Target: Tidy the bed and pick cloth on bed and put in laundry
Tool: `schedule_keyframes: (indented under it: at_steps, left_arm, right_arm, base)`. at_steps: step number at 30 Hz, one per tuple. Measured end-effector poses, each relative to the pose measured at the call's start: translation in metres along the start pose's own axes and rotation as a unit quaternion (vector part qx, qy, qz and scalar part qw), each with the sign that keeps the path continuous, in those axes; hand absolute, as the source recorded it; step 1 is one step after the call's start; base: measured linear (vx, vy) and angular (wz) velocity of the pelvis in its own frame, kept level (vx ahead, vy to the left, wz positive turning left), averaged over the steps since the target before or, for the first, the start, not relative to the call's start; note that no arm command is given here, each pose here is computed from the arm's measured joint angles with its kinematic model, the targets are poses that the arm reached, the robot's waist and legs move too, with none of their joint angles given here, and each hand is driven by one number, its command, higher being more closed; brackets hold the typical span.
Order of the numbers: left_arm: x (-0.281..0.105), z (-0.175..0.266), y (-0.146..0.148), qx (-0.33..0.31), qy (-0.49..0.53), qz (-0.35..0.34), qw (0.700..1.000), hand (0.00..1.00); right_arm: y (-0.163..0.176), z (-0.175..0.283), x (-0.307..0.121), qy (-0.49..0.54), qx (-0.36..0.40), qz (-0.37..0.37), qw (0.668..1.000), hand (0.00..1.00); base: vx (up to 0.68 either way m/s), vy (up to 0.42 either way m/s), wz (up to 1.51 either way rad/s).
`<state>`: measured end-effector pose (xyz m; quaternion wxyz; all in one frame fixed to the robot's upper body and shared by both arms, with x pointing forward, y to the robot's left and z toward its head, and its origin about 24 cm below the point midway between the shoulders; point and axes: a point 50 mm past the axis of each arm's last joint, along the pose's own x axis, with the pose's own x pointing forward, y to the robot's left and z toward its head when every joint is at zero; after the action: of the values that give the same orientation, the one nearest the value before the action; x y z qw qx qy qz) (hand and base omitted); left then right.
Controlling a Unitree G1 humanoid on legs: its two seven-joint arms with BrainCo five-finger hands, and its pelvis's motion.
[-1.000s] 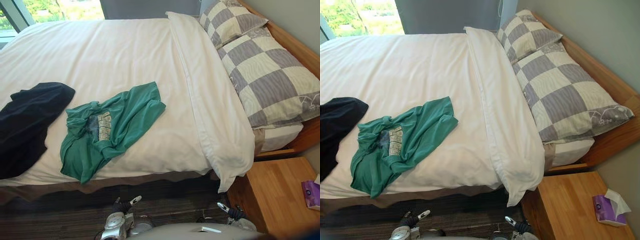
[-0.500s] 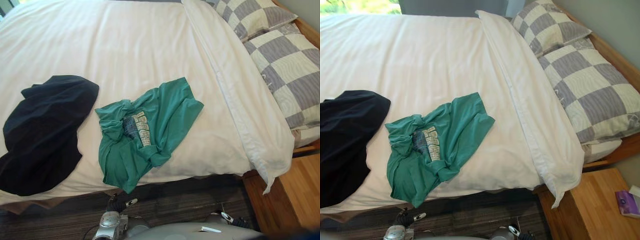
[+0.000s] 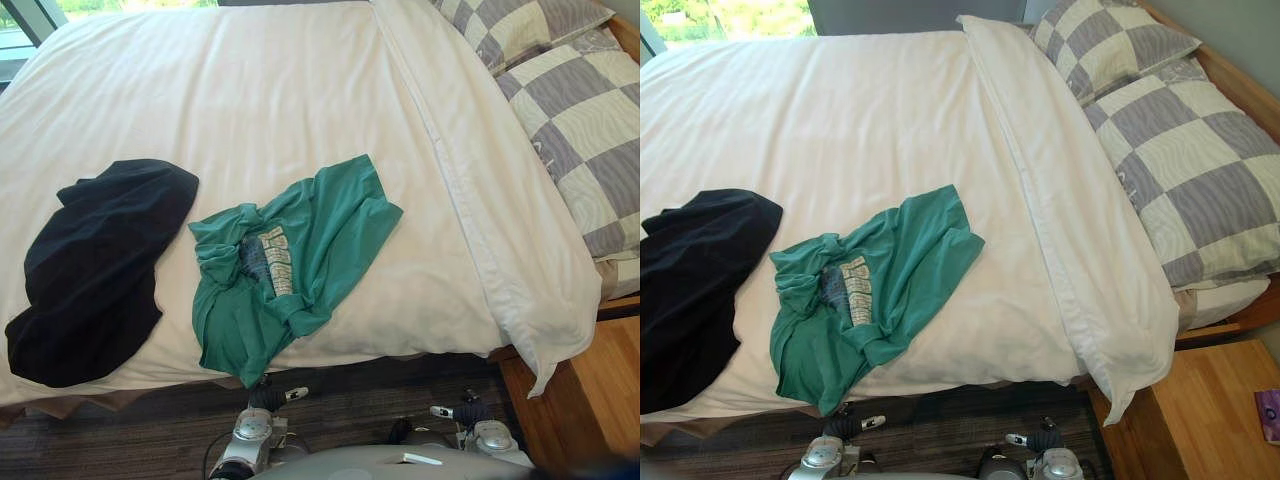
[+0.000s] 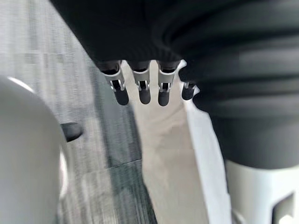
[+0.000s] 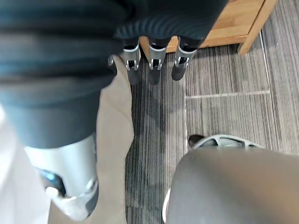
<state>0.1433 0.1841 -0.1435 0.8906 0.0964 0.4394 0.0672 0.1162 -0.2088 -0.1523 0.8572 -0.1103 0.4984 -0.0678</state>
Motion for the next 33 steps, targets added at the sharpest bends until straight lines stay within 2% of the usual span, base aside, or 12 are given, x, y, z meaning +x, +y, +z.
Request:
schedule_keyframes:
  at_steps: [5, 10, 13, 17, 20, 22, 25, 29, 33]
  left_arm:
    - [-0.009, 0.025, 0.009, -0.036, -0.078, -0.013, 0.996, 0.0]
    - [-0.019, 0.02, -0.004, -0.06, -0.084, -0.026, 0.994, 0.0]
    - [-0.022, 0.012, -0.011, -0.068, -0.072, -0.033, 0.995, 0.0]
    - [-0.021, 0.0, 0.004, -0.034, -0.052, -0.018, 0.998, 0.0]
    - [-0.023, -0.005, 0.0, -0.022, -0.045, -0.03, 0.998, 0.0]
    - [-0.023, -0.007, 0.003, -0.02, -0.041, -0.031, 0.998, 0.0]
    - [-0.019, 0.007, -0.007, -0.03, -0.051, -0.042, 0.997, 0.0]
    - [-0.021, 0.008, -0.02, -0.046, -0.048, -0.057, 0.996, 0.0]
    - [-0.02, 0.002, -0.015, -0.07, -0.033, -0.047, 0.996, 0.0]
  right_arm:
    - [-0.008, -0.003, 0.0, 0.017, 0.053, -0.018, 0.998, 0.0]
    - [-0.017, -0.008, 0.0, 0.027, 0.079, -0.034, 0.996, 0.0]
    - [-0.026, -0.019, -0.003, 0.041, 0.075, -0.046, 0.995, 0.0]
    - [0.006, -0.03, -0.007, 0.072, 0.112, -0.015, 0.991, 0.0]
    - [0.005, -0.008, -0.001, 0.037, 0.084, -0.011, 0.996, 0.0]
    - [0.024, 0.011, -0.001, -0.002, 0.029, 0.023, 0.999, 0.0]
    - [0.042, 0.029, -0.003, -0.042, -0.008, 0.051, 0.998, 0.0]
    - [0.05, 0.039, -0.003, -0.056, -0.012, 0.062, 0.996, 0.0]
    - [0.051, 0.036, -0.003, -0.048, -0.014, 0.067, 0.996, 0.0]
  base:
    - [-0.07, 0.194, 0.18]
    - [-0.04, 0.284, -0.07]
    - [0.01, 0.59, -0.09]
    - [0.03, 0.517, -0.02]
    - [-0.01, 0.309, -0.85]
    - [0.01, 0.206, -0.39]
    - [-0.01, 0.07, 0.12]
    - [-0.02, -0.019, 0.33]
    - [0.04, -0.014, 0.08]
